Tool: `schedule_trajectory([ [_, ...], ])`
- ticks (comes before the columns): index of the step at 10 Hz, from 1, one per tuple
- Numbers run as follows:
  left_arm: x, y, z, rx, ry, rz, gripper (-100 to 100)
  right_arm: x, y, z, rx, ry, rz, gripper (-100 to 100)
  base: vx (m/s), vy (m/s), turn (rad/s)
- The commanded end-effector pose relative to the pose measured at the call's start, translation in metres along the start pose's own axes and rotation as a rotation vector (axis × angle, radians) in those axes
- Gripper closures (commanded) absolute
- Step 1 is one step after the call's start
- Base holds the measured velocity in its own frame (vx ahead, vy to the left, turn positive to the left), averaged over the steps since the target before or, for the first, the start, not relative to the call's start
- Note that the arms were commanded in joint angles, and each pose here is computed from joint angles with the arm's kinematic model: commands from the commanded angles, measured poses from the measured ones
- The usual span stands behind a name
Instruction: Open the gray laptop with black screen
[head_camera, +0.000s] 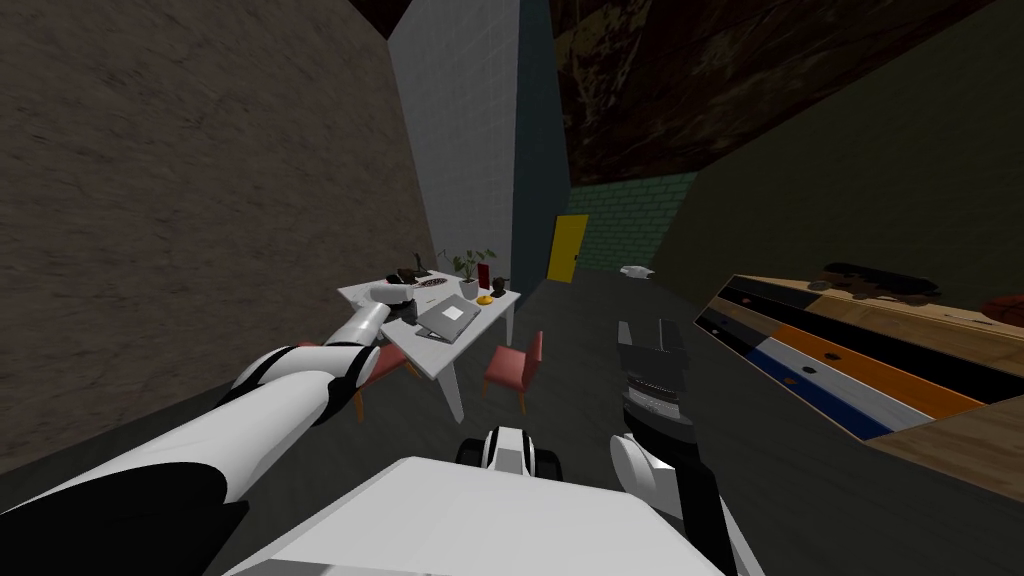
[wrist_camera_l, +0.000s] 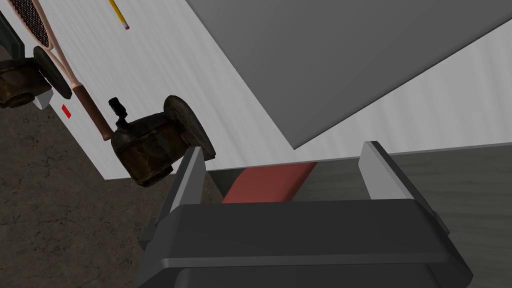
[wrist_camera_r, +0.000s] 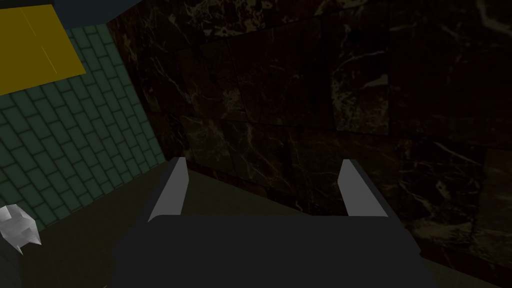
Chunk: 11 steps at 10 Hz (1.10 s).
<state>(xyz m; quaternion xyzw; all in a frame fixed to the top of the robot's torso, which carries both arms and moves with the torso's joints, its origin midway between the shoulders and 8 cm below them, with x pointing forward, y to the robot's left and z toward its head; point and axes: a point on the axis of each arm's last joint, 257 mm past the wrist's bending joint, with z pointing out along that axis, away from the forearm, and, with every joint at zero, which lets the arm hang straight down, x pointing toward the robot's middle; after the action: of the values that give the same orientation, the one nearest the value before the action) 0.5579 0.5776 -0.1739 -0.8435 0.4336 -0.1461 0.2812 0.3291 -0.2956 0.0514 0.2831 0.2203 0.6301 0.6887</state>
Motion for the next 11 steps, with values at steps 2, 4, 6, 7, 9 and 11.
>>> schedule_trajectory([
  [2, 0.002, 0.014, 0.01, -0.022, 0.007, -0.011, -100, 0.0, 0.0, 0.0, 0.0, 0.0, 0.0, 0, 0.023, 0.021, 0.004],
  [4, 0.002, 0.015, 0.01, -0.024, 0.006, -0.011, -100, 0.0, 0.0, 0.0, 0.0, 0.0, 0.0, 0, 0.035, 0.028, 0.005],
  [6, 0.0, 0.002, -0.007, -0.022, 0.004, -0.015, -100, 0.0, 0.0, 0.0, 0.0, 0.0, 0.0, 0, 0.0, 0.004, -0.022],
  [7, -0.002, -0.005, -0.015, -0.022, 0.003, -0.017, -100, 0.0, 0.0, 0.0, 0.0, 0.0, 0.0, 0, -0.006, 0.002, -0.023],
  [9, -0.004, -0.014, -0.029, -0.022, 0.001, -0.02, -100, 0.0, 0.0, 0.0, 0.0, 0.0, 0.0, 0, -0.006, 0.001, -0.016],
  [11, -0.005, -0.016, -0.029, -0.02, 0.002, -0.02, -100, 0.0, 0.0, 0.0, 0.0, 0.0, 0.0, 0, -0.002, 0.001, -0.008],
])
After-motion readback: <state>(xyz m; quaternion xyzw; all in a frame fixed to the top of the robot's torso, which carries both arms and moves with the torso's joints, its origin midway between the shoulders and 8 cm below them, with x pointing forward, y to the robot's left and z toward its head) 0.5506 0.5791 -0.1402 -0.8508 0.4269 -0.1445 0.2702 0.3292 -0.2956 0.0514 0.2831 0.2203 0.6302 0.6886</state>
